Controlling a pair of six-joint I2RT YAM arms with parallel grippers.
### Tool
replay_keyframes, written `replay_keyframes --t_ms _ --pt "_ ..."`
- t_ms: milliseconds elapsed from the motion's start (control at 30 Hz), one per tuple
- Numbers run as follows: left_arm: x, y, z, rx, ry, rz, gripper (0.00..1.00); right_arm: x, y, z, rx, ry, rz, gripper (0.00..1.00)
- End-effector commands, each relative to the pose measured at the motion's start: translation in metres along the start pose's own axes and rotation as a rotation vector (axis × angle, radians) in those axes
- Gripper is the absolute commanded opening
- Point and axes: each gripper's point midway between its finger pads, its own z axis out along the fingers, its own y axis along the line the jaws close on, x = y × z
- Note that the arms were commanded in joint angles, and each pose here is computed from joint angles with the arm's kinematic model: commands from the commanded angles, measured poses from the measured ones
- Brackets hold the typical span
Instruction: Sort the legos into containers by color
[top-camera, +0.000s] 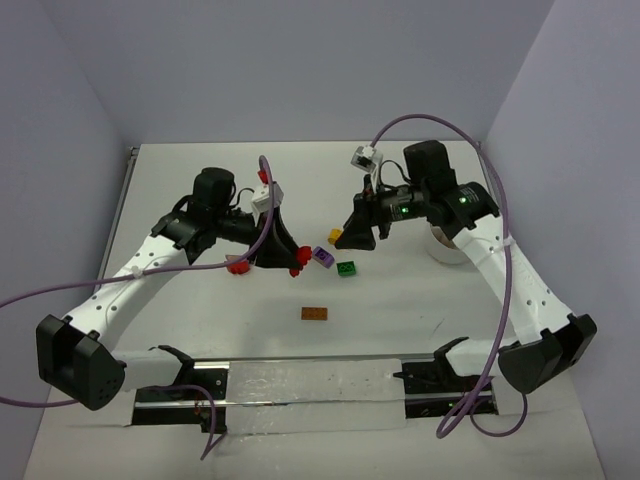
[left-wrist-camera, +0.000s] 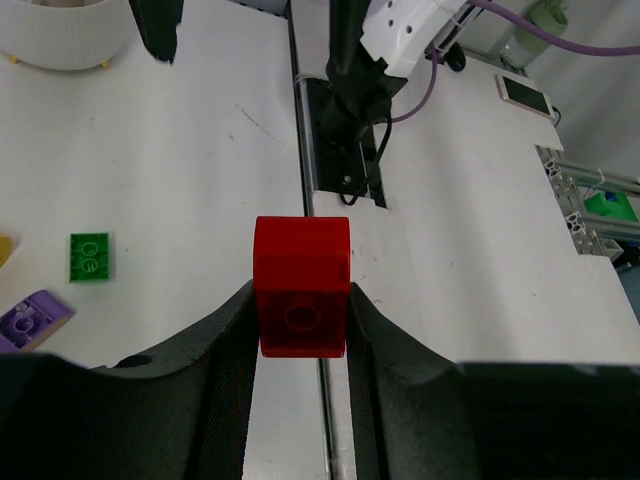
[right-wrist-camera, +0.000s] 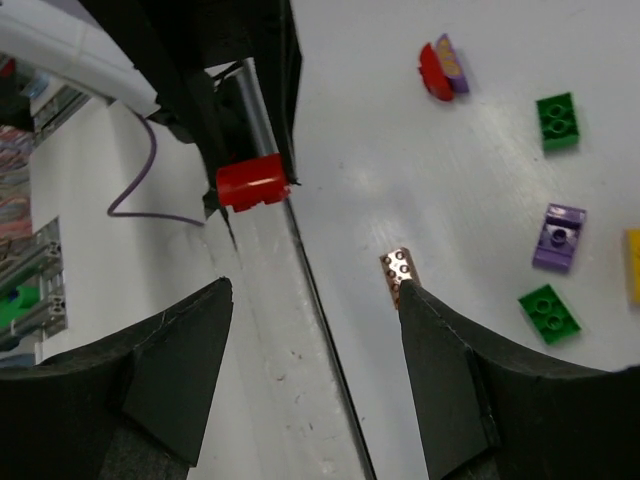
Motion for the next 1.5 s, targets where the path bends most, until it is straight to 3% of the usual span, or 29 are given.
replay_keyframes --t_ms 0,800,1467 --pt "-0.013 -0.017 0.001 0.094 -0.023 0.059 0.0 -0.021 0.03 0.007 -0.108 -0.025 -0.095 0.73" --pt "-0.017 -0.01 0.006 0.066 -0.029 0.039 0.0 -0.01 0.046 0.049 -0.203 0.091 -0.074 0.71" --pt "-0.017 -0.005 0.009 0.055 -0.03 0.028 0.0 -0.005 0.048 0.056 -0.222 0.117 -0.084 0.53"
